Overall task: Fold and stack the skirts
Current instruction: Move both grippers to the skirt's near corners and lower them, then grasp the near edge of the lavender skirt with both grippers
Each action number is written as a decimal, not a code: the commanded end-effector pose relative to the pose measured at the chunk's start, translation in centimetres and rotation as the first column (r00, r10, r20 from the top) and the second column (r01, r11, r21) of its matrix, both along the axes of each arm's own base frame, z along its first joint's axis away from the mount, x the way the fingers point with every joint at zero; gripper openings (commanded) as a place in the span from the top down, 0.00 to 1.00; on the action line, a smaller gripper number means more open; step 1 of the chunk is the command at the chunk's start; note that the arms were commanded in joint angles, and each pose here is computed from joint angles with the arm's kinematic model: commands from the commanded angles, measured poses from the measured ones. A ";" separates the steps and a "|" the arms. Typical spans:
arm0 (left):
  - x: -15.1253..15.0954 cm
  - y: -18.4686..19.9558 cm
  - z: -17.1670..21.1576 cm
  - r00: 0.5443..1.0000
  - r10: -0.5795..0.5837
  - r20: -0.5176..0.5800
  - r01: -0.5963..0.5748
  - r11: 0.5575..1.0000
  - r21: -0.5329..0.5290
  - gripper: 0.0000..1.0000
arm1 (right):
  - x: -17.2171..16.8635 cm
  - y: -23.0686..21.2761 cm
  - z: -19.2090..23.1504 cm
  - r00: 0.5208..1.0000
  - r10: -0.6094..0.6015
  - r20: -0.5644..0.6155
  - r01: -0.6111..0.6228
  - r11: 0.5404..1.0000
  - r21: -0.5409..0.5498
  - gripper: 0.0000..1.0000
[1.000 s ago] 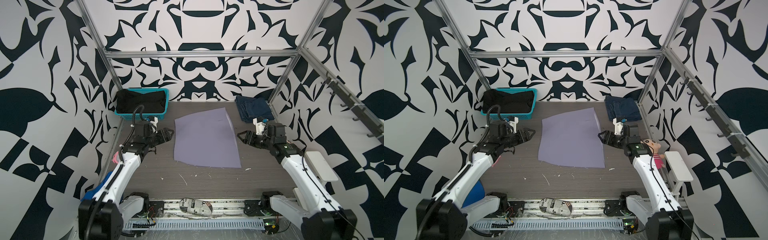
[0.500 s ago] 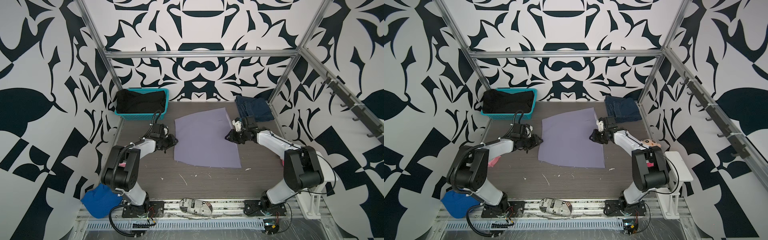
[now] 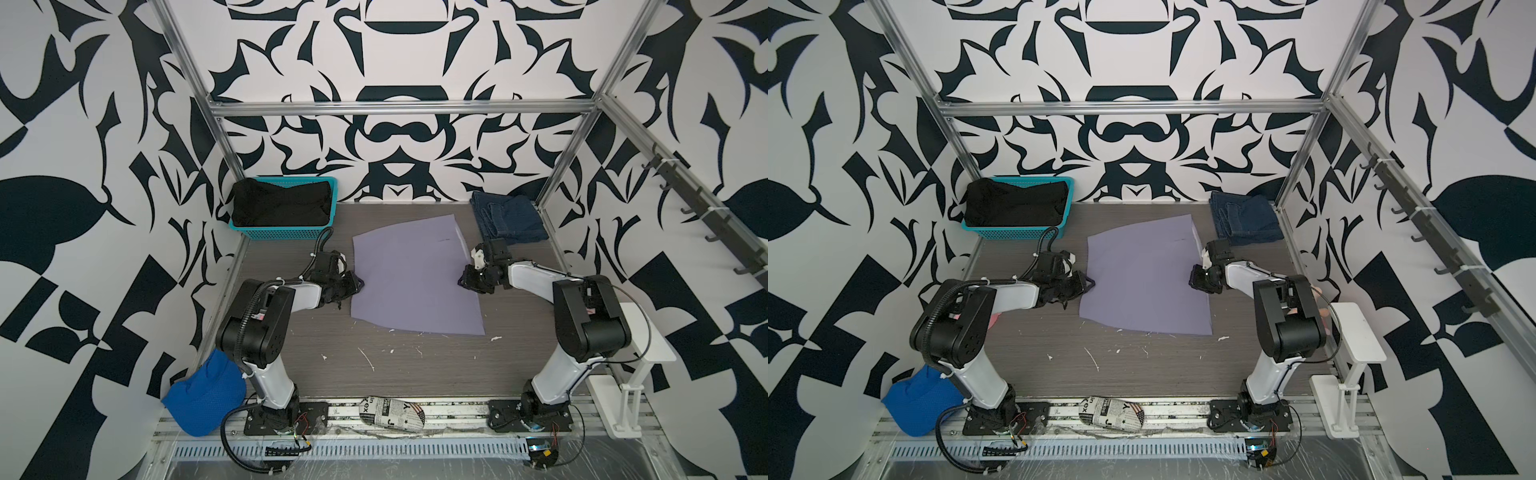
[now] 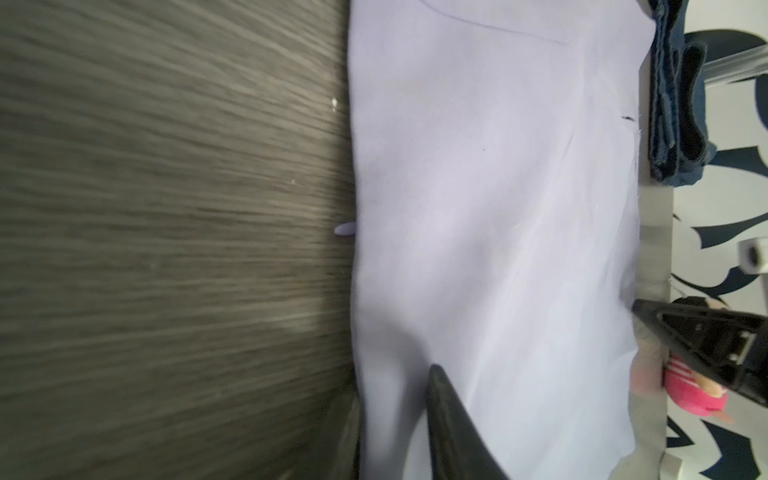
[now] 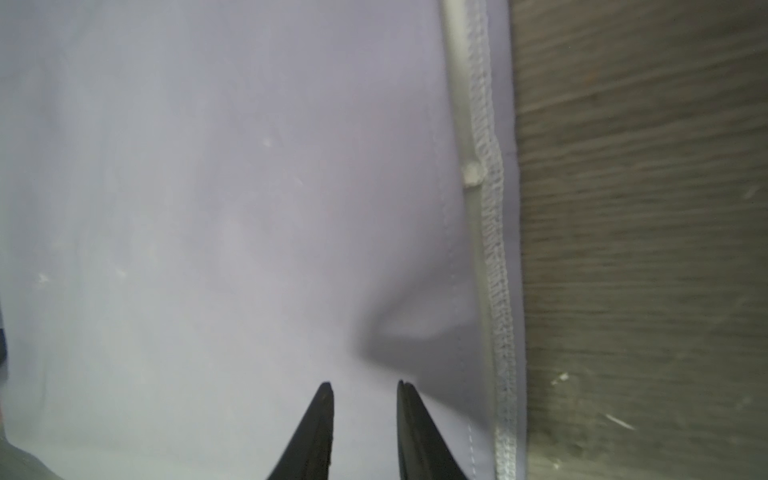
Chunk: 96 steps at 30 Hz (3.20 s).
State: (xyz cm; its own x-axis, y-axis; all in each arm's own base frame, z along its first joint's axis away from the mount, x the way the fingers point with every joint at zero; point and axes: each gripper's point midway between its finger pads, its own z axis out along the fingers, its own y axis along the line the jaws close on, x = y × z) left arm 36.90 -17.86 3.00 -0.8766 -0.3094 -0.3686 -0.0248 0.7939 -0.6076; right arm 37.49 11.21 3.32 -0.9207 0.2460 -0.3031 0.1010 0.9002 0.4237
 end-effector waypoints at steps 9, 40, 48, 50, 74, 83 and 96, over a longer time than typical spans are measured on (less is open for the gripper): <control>-6.9 5.0 4.1 0.987 0.125 -0.097 -0.108 0.981 0.163 0.47 | -5.6 -1.1 7.6 0.991 -0.028 0.129 0.025 0.999 0.025 0.60; -11.7 1.1 -4.1 0.959 0.104 -0.262 -0.112 0.994 -0.014 0.60 | -15.9 -1.1 1.4 0.978 -0.201 -0.049 0.207 0.937 0.282 0.43; -12.0 1.3 -4.3 0.959 0.101 -0.265 -0.106 0.994 -0.002 0.78 | -15.9 -0.8 1.3 0.969 -0.216 -0.123 0.246 0.907 0.342 0.42; -11.8 1.3 -3.8 0.962 0.097 -0.254 -0.101 0.995 -0.001 0.82 | -15.8 -0.6 1.0 0.966 -0.214 -0.142 0.252 0.899 0.357 0.42; -11.5 2.4 -2.1 0.969 0.137 -0.207 -0.130 0.990 0.046 1.00 | -14.8 -0.9 0.7 0.962 -0.244 -0.123 0.272 0.894 0.356 0.75; -11.4 2.9 -1.0 0.972 0.153 -0.178 -0.146 0.988 0.051 1.00 | -14.7 -0.8 1.4 0.969 -0.225 -0.101 0.246 0.904 0.350 1.00; -13.0 2.8 0.5 0.976 0.132 -0.173 -0.134 0.991 0.003 1.00 | -18.2 -0.7 4.7 0.981 -0.184 -0.067 0.196 0.910 0.364 1.00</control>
State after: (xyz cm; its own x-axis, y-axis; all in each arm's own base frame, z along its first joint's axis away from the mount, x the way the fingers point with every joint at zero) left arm 25.24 -15.30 4.03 -0.8669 -0.4332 -0.2467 -0.2143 0.7707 -0.6001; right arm 20.00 10.44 6.38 -0.8410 0.5275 -0.1206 0.2962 0.6352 0.7133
